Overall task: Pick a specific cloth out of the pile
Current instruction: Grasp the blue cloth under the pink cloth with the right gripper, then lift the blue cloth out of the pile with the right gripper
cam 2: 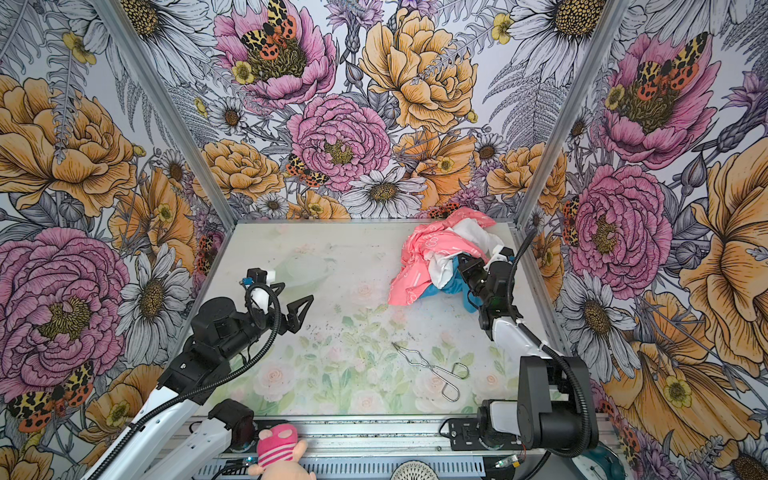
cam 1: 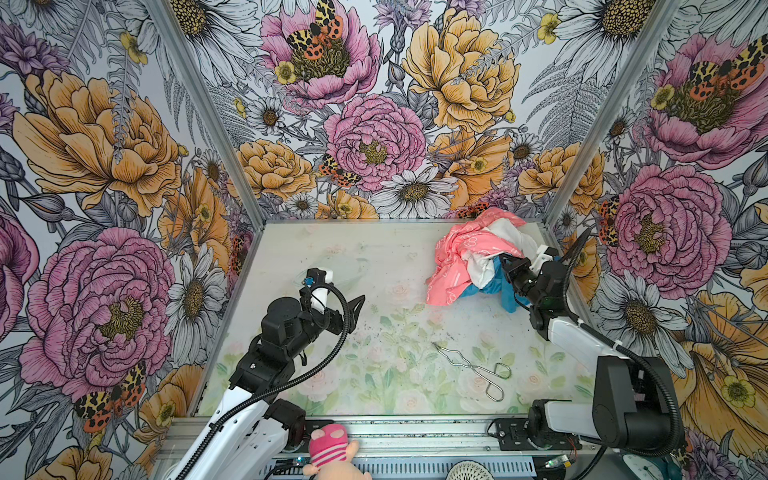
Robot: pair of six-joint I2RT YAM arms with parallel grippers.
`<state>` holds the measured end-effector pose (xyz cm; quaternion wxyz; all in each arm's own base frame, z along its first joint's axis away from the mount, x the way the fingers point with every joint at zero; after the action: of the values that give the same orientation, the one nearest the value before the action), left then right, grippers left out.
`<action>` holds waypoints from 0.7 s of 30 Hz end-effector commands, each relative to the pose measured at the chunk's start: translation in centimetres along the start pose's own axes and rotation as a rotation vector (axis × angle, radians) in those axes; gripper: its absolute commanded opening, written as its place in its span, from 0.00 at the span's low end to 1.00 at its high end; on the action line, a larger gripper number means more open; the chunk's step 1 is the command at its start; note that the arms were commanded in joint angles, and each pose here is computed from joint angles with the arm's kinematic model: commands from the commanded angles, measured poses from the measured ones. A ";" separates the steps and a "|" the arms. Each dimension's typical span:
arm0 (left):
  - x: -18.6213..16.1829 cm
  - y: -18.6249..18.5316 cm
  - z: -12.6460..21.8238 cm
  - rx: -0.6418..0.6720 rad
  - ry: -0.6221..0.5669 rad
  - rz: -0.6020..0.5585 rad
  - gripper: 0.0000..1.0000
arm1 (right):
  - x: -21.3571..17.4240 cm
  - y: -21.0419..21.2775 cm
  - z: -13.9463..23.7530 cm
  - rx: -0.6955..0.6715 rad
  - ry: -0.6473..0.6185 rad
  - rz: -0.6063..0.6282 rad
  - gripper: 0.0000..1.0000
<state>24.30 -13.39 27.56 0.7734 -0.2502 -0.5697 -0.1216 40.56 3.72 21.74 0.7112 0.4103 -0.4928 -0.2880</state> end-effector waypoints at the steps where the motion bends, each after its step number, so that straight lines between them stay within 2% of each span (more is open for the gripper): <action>1: -0.3 0.1 0.1 0.008 0.001 -0.024 0.99 | 2.1 4.7 -0.2 0.123 -0.042 0.067 0.00; 21: -0.3 0.2 0.1 0.013 0.001 -0.024 0.99 | 4.4 14.6 1.5 0.312 -0.111 0.236 0.00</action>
<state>24.33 -13.35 27.56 0.7735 -0.2492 -0.5701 -0.1208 41.87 6.47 30.17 0.6877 0.4296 -0.5497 -0.2007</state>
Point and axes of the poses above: each gripper's point midway between its finger pads, its own z axis back along the fingers, its own y axis along the line the jaws close on, x = y × z, the point moved 1 cm from there along z, back along the fingers, and after that the axes turned 4 degrees about z, right-handed, at the moved point
